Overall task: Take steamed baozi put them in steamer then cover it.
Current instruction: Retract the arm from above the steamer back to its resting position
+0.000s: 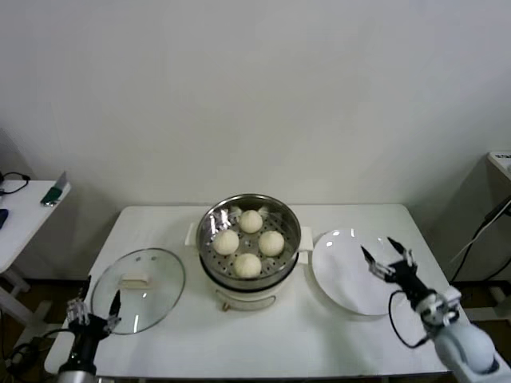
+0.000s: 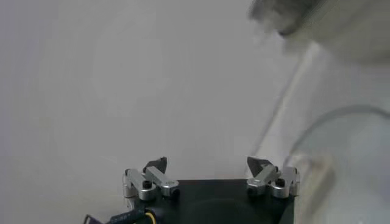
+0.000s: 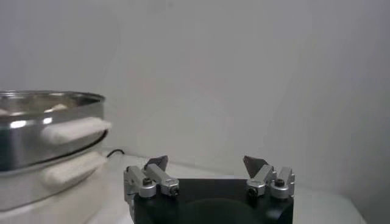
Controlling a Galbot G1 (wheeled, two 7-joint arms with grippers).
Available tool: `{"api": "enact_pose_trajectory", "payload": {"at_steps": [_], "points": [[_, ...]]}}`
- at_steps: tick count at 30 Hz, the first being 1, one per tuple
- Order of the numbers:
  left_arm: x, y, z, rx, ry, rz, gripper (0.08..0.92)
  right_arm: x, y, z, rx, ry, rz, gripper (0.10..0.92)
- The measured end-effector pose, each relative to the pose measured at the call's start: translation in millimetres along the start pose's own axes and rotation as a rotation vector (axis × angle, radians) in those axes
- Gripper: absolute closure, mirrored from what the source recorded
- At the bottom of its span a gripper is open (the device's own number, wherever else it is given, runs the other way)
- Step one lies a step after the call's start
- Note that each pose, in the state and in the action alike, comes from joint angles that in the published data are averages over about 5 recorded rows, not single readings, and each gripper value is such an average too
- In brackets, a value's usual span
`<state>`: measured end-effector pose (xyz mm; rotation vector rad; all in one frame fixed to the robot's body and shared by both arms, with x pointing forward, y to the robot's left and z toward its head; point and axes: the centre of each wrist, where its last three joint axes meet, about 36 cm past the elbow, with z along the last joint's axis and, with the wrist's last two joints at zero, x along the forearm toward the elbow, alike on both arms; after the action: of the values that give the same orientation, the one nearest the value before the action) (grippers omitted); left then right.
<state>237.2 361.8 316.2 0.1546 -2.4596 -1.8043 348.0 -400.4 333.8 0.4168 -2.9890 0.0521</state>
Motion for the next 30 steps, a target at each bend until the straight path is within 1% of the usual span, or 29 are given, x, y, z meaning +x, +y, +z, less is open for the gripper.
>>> {"api": "enact_pose_trajectory", "payload": {"at_steps": [5, 11, 20, 30], "points": [[-4, -19, 8, -0.141, 0.02, 0.021, 0.177, 26, 21, 20, -0.03, -0.038, 0.023, 0.2], [-17, -37, 15, -0.243, 0.038, 0.036, 0.177, 44, 37, 29, -0.054, -0.077, 0.053, 0.2], [-46, -58, 17, -0.317, 0.04, 0.036, 0.177, 61, 51, 33, -0.07, -0.114, 0.088, 0.2], [-85, -66, 19, -0.371, 0.035, 0.016, 0.177, 71, 59, 32, -0.08, -0.14, 0.112, 0.2]]}}
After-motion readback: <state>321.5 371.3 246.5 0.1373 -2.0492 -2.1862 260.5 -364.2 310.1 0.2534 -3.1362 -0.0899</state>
